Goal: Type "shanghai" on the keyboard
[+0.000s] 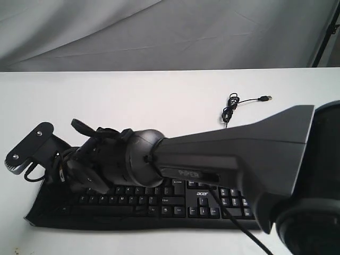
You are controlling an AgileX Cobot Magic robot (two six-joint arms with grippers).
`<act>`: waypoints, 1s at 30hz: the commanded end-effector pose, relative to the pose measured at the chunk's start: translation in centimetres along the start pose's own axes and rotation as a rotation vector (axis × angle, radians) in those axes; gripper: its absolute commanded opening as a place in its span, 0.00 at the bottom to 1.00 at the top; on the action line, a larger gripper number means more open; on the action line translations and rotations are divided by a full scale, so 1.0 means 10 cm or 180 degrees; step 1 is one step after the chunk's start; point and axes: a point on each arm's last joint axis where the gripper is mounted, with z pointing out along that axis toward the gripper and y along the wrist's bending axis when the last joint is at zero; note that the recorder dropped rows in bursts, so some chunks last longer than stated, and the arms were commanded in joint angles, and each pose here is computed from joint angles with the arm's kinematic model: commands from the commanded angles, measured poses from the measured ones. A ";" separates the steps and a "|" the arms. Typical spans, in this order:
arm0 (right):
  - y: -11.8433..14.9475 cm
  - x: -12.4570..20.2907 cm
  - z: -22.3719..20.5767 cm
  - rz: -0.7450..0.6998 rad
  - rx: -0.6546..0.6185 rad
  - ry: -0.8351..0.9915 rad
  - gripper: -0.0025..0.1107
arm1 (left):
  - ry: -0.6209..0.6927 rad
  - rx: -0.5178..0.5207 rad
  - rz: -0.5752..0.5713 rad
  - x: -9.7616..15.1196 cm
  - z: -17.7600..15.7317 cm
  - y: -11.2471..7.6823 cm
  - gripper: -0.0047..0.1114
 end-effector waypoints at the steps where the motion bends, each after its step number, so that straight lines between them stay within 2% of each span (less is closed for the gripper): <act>1: 0.01 -0.03 0.02 -0.0010 -0.0010 -0.0043 0.02 | -0.0013 0.0012 -0.0004 0.01 0.00 0.00 0.04; 30: 0.01 0.10 0.18 0.0035 -0.0025 0.0057 0.02 | -0.0013 0.0012 -0.0004 0.01 0.00 0.00 0.04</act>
